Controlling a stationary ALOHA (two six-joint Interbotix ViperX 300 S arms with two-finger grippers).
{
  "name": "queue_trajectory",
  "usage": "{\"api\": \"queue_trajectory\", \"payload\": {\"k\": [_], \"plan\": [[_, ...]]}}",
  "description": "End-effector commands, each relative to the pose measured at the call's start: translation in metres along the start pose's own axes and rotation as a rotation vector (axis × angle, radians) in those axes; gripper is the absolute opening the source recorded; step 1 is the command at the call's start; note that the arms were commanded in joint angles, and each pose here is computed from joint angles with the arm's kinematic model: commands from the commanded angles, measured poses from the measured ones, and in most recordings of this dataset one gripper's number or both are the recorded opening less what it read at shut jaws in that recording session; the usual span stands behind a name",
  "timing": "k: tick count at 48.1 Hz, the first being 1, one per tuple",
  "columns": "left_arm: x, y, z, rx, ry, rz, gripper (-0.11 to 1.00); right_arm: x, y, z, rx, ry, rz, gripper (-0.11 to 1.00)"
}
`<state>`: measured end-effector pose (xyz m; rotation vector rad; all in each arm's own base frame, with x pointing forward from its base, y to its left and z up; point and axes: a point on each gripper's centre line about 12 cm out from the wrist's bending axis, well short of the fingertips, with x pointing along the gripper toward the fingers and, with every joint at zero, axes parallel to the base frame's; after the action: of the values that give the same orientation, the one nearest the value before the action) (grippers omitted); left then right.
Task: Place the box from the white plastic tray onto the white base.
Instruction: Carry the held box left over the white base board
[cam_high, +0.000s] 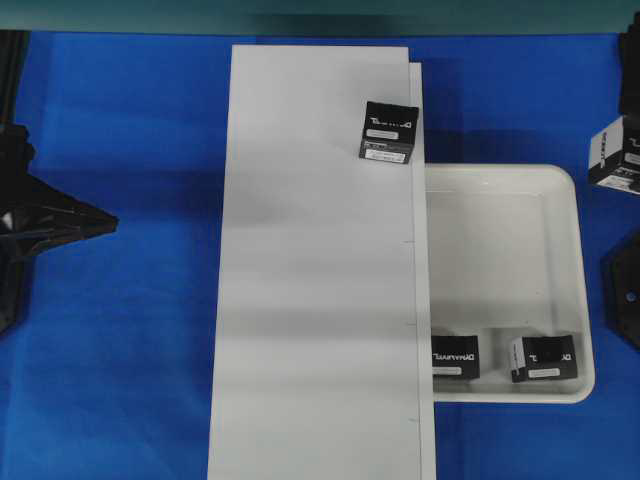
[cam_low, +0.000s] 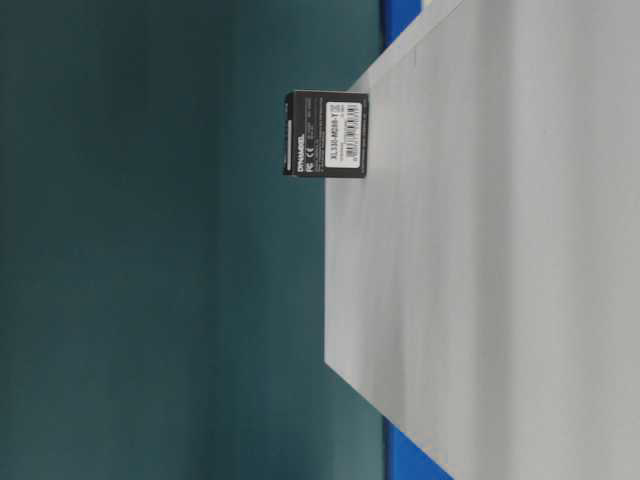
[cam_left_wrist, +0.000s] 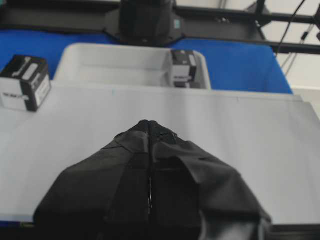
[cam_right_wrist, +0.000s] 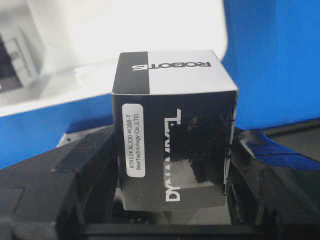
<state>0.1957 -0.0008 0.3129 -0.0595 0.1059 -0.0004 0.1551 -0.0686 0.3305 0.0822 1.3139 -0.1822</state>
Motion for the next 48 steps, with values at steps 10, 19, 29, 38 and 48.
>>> {"api": "queue_trajectory", "payload": {"k": [10,19,29,38,48], "plan": [[0.001,-0.001,0.011,0.0,-0.026,-0.003,-0.07,-0.014,0.0,0.034,0.019,0.011,0.017,0.6],[0.001,-0.001,0.011,0.0,-0.026,-0.003,-0.07,-0.003,0.007,0.065,-0.007,0.045,0.038,0.6],[0.001,0.0,0.009,-0.002,-0.005,0.0,-0.07,0.01,0.017,0.1,-0.064,0.045,0.05,0.6],[0.001,-0.001,0.009,-0.002,-0.005,0.0,-0.07,0.013,0.026,0.125,-0.103,0.039,0.058,0.6],[0.001,-0.001,0.009,-0.003,-0.005,0.0,-0.07,0.025,0.036,0.144,-0.145,0.056,0.069,0.6]]}}
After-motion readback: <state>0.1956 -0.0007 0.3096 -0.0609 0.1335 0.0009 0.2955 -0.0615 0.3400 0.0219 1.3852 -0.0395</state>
